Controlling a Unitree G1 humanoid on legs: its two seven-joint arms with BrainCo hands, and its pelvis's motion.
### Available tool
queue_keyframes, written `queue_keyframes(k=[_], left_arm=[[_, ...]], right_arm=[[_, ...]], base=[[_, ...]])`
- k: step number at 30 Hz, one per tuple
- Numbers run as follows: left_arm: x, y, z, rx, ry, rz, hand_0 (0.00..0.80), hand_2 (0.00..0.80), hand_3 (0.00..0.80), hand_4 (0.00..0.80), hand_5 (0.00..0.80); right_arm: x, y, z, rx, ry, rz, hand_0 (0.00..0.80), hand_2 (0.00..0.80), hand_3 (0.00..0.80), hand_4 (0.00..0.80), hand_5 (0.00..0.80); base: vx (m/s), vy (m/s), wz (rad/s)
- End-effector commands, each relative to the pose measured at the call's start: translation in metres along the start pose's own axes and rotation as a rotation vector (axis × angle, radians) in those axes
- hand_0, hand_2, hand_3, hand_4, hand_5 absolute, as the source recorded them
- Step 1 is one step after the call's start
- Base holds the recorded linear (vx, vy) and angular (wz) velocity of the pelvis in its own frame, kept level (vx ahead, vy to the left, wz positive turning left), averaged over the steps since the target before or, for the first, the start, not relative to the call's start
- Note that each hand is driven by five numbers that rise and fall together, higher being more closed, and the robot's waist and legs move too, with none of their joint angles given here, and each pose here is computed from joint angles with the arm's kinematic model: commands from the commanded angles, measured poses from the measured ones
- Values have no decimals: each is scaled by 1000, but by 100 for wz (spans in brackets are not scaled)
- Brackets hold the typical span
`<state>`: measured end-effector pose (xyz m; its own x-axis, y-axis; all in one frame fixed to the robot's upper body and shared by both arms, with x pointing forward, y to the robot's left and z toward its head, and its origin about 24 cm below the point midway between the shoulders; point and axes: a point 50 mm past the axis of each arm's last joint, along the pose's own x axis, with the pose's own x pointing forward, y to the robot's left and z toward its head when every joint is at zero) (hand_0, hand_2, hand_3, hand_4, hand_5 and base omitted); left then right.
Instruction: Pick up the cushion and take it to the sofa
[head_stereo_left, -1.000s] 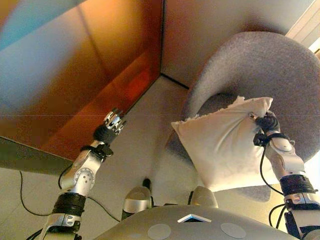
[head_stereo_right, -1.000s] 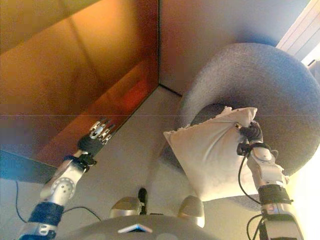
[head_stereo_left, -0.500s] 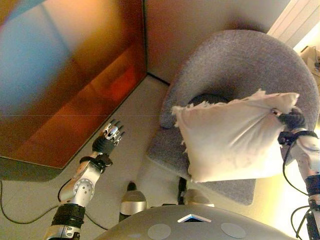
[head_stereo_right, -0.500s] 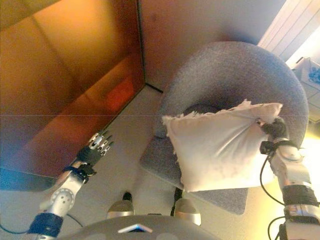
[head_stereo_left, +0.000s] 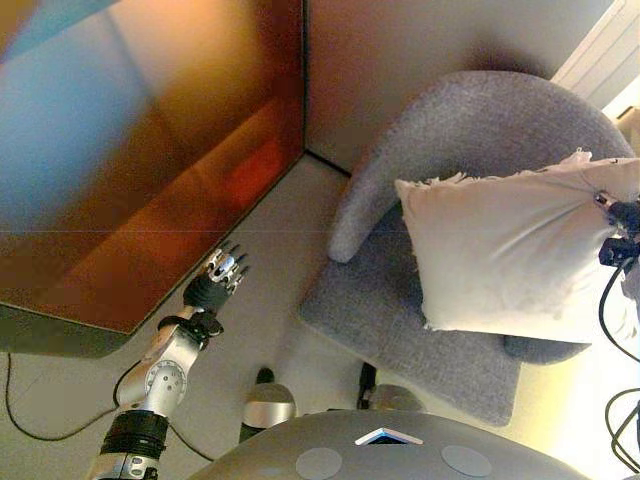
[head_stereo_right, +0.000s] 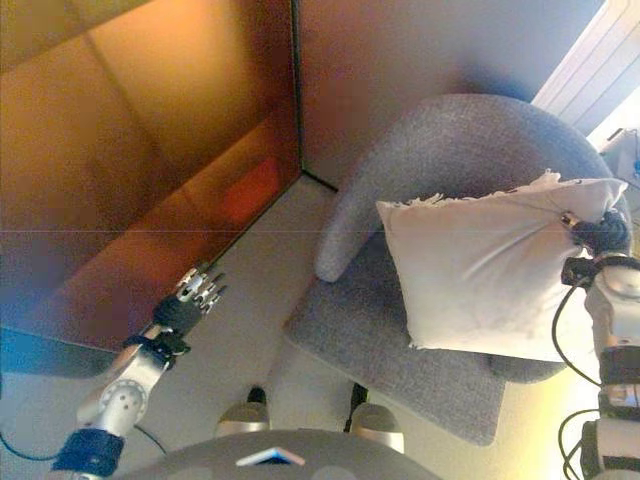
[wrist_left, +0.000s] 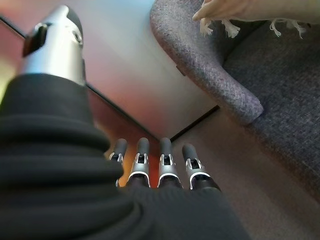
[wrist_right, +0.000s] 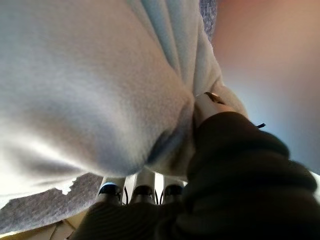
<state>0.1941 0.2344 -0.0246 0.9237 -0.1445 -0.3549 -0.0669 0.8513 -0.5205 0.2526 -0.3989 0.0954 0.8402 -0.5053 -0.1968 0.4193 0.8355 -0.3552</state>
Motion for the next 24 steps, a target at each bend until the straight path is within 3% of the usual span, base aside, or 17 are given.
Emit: queue_keyframes(k=[1,11,24], left_arm=[[3,-10,25,56,-63,-96,0,0,0,0,0],[22,-49,80,123,-233,-284,0,0,0,0,0],[25,-70,104,167,-288,-373,0,0,0,0,0]], right_arm=[[11,-12,89,29,-309,-70,800,800,800,800,800],[19,13,131,25,-442,-136,800,800,800,800,800],[35,-9,159,24,-327,-354,800,800,800,800,800]], base=[[-82,-167,23],[-176,-166,18],[-21,-104,8]])
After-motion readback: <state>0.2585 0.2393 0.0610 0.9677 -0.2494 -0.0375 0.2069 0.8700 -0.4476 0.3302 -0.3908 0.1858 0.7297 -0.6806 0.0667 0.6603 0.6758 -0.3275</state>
